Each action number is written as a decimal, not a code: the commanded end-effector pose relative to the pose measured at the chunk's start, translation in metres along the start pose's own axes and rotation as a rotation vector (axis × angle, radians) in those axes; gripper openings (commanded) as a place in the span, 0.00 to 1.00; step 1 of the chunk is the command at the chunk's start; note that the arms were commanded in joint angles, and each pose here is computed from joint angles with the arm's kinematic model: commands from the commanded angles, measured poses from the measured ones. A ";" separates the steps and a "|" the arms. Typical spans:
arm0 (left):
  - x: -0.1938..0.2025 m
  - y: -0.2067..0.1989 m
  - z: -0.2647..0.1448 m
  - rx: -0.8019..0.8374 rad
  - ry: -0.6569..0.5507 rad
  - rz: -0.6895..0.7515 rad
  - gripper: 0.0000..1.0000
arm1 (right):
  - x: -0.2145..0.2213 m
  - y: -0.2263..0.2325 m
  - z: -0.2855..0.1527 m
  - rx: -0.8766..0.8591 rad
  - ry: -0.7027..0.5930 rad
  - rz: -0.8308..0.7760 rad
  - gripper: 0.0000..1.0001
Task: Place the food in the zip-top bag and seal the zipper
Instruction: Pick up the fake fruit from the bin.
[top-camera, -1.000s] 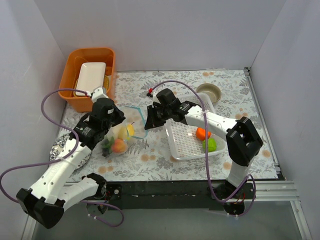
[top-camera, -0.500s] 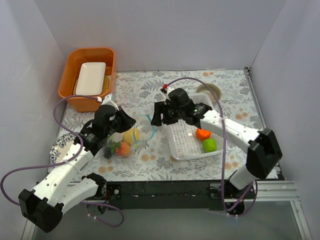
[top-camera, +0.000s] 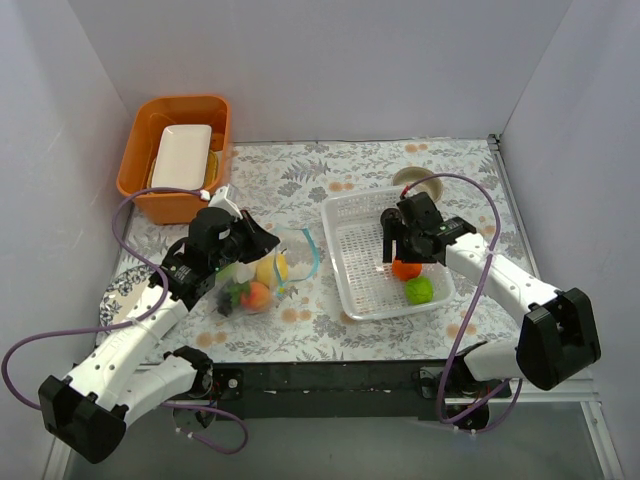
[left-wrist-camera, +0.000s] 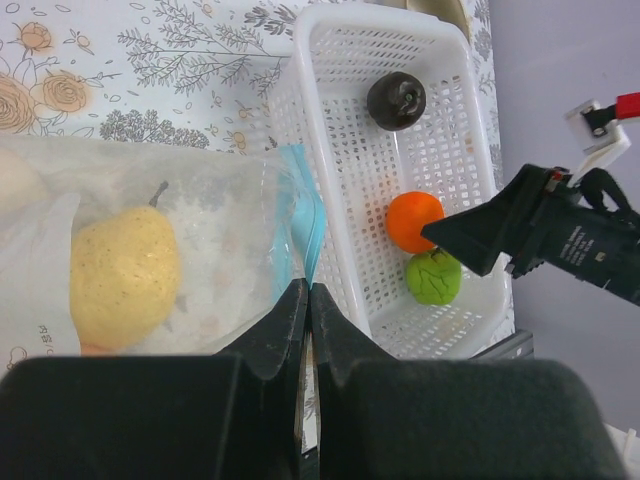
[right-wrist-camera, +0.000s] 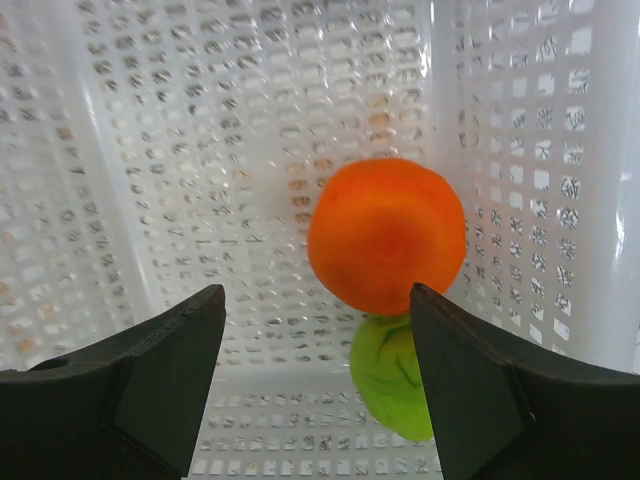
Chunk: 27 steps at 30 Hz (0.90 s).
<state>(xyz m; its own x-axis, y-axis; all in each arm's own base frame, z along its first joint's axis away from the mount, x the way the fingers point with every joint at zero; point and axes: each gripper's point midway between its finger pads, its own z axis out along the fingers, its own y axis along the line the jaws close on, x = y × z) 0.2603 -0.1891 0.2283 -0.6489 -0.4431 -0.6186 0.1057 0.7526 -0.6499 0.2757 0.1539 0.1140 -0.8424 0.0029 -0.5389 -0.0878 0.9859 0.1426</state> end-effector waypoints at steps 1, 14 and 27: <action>0.000 -0.007 -0.001 0.044 -0.004 0.006 0.00 | 0.003 -0.014 -0.003 0.030 -0.013 -0.031 0.82; 0.001 -0.002 0.002 0.016 0.003 0.001 0.00 | 0.022 -0.018 0.046 0.074 0.106 -0.037 0.82; 0.001 0.000 0.005 0.007 0.006 0.005 0.00 | -0.002 -0.011 0.045 0.060 0.043 -0.047 0.82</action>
<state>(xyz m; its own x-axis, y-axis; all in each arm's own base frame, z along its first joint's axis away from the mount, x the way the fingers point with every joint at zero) 0.2617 -0.1925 0.2243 -0.6609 -0.4360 -0.6108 0.1073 0.7506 -0.6519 0.2800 0.1450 0.0558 -0.8991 -0.0591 -0.4337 -0.0960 0.9934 0.0635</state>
